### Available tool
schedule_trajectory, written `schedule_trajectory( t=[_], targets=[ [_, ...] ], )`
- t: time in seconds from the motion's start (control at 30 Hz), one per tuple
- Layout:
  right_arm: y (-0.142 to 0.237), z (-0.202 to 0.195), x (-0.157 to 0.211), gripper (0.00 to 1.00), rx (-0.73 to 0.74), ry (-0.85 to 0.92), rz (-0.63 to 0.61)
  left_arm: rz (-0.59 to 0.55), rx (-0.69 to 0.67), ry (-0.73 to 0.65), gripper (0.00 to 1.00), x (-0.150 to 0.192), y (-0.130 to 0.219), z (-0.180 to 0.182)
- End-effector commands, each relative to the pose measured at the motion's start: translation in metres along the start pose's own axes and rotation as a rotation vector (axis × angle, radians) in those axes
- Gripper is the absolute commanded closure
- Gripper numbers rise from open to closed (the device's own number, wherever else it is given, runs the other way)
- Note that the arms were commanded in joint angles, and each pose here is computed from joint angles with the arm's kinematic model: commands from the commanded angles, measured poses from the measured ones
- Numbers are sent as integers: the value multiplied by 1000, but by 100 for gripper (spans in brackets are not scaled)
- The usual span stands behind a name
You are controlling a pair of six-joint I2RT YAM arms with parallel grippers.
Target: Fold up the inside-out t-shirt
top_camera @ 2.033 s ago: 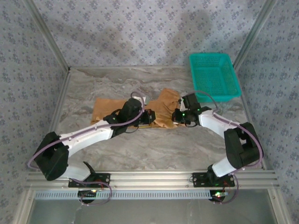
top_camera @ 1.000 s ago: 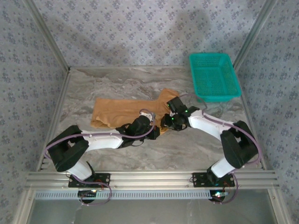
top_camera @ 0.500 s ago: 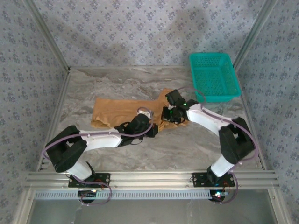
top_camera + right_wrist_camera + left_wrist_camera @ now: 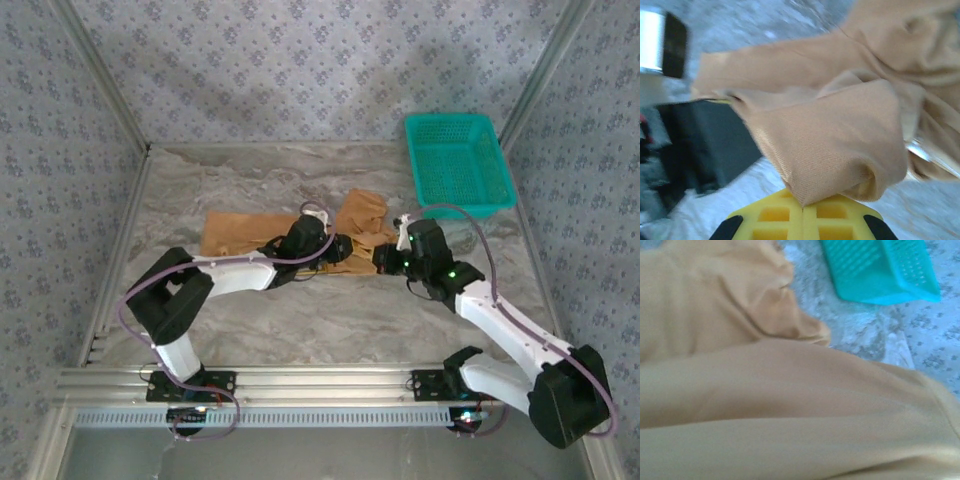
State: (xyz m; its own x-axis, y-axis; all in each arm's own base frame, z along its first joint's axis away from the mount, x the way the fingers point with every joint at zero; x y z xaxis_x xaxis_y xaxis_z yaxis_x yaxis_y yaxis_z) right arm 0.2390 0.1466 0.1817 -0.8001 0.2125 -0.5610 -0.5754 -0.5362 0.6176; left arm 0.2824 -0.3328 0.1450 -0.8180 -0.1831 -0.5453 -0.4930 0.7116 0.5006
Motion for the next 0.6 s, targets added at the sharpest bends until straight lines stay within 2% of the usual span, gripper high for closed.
schedule_trajectory(
  t=[0.0, 0.17, 0.23, 0.37, 0.5, 0.57],
  targets=[
    [-11, -22, 6, 100, 50, -44, 65, 12, -5, -52, 59, -3, 2, -3],
    [-21, -25, 2, 100, 47, -47, 147, 69, -26, -245, 51, -12, 17, -10],
    [-24, -21, -2, 100, 35, -42, 155, 92, -8, -276, 45, -15, 19, -14],
    [-26, -14, -10, 100, 20, -30, 158, 150, 43, -271, 32, -15, 8, -19],
    [-26, -8, -15, 100, 9, -20, 153, 198, 64, -240, 3, -7, -12, -13],
    [-24, -7, -16, 100, 6, -20, 148, 213, 71, -222, 0, -3, -24, -9]
  ],
)
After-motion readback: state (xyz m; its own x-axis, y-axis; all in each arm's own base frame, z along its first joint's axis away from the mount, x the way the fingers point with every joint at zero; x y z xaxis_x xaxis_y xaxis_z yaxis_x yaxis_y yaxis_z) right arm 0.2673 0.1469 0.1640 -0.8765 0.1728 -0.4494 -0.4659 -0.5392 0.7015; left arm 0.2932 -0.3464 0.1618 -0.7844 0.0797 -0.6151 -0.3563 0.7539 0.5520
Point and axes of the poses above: each hand's point on the last joint's axis, 136 mm out from that joint toward the fingers, its own y axis back along the fingers, its own z axis along the line the jaws close on, x = y × z, the point moved 6 cm from there along y, back along the fingers, and after that the axes turned 2 degrees about -y, right-handed, at the moved point
